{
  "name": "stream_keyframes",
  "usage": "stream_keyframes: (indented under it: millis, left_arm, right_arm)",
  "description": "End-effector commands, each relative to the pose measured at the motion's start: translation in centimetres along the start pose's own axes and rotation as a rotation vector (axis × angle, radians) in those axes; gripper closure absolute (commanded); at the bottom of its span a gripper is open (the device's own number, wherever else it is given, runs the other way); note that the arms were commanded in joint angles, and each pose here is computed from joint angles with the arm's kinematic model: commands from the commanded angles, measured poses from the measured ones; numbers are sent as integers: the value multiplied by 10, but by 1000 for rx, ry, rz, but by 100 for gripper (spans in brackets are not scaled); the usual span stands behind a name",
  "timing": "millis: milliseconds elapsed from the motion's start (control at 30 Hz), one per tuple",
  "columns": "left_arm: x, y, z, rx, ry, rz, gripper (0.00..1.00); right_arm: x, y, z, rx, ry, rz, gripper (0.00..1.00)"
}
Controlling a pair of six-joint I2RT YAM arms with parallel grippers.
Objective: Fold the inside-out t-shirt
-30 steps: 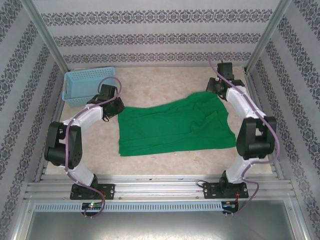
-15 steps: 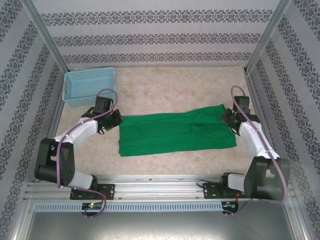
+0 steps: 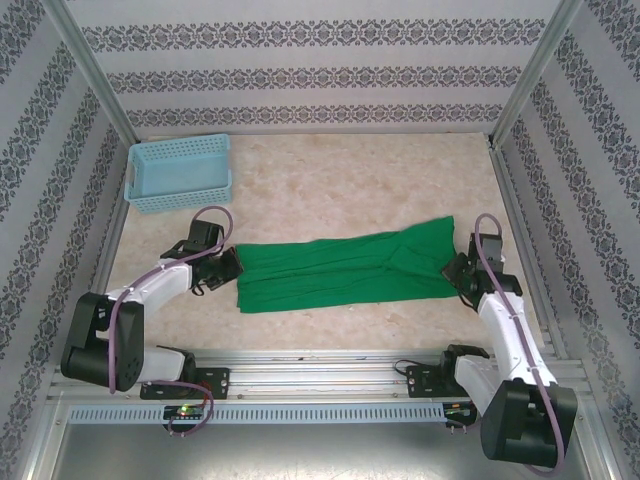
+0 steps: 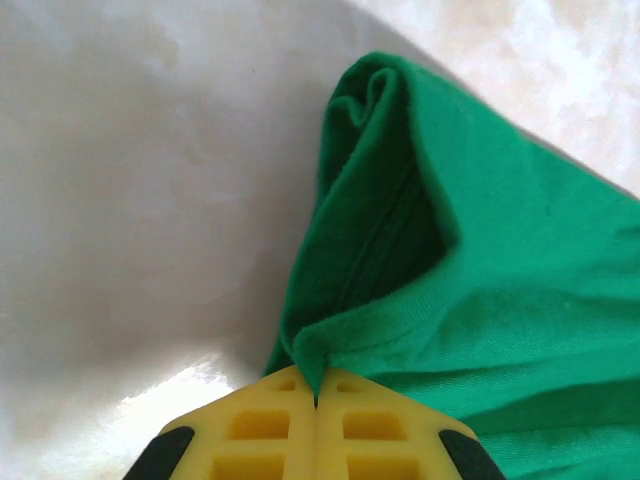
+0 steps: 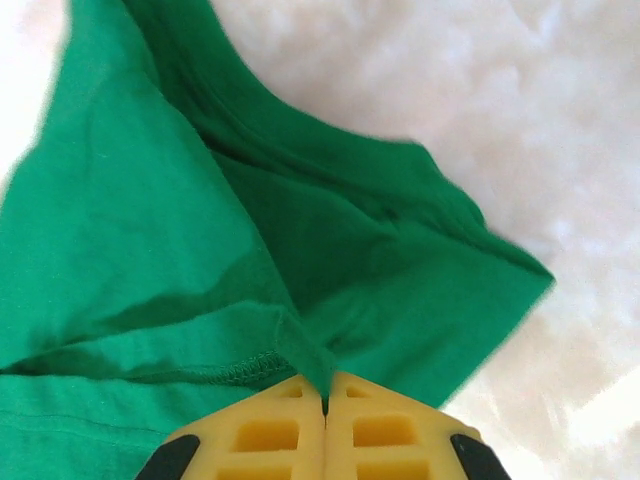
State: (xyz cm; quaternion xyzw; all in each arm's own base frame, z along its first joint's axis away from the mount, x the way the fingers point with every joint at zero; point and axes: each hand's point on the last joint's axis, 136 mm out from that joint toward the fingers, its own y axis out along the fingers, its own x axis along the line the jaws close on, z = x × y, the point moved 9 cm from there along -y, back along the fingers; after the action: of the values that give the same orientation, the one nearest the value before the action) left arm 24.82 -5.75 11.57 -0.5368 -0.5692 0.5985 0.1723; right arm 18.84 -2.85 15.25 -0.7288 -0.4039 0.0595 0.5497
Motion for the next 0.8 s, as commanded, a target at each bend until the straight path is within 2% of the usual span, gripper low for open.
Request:
stream_keyframes:
  millis: [0,133,233,300,433,500,633,767]
  left_arm:
    - [3,5,-4,-15,-13,-3,100]
    - [0,2,-14,-37,11,-52,92]
    - [-6,-2,-25,-57,34,-87,82]
    - [-11,-11,-34,-85,53,-126,74]
    - [-23,-40,-44,-206,79,-172,67]
    - [-38,-50,-44,-240,124,-153,63]
    - [-78,-34,-33,-185,214,-27,63]
    - [-99,-2,-22,-107,253,17,63]
  right_arm:
    - [-14,3,10,14,67,48,98]
    - [-9,2,12,37,62,-3,77]
    - [-8,-7,6,12,42,16,52]
    - [-2,-17,-4,-34,5,13,43]
    - [24,-28,-23,-69,-44,-97,41]
    - [41,-24,-29,-58,-78,-129,41]
    - [80,-1,-33,6,-163,-177,40]
    - [108,34,-37,89,-183,-193,40]
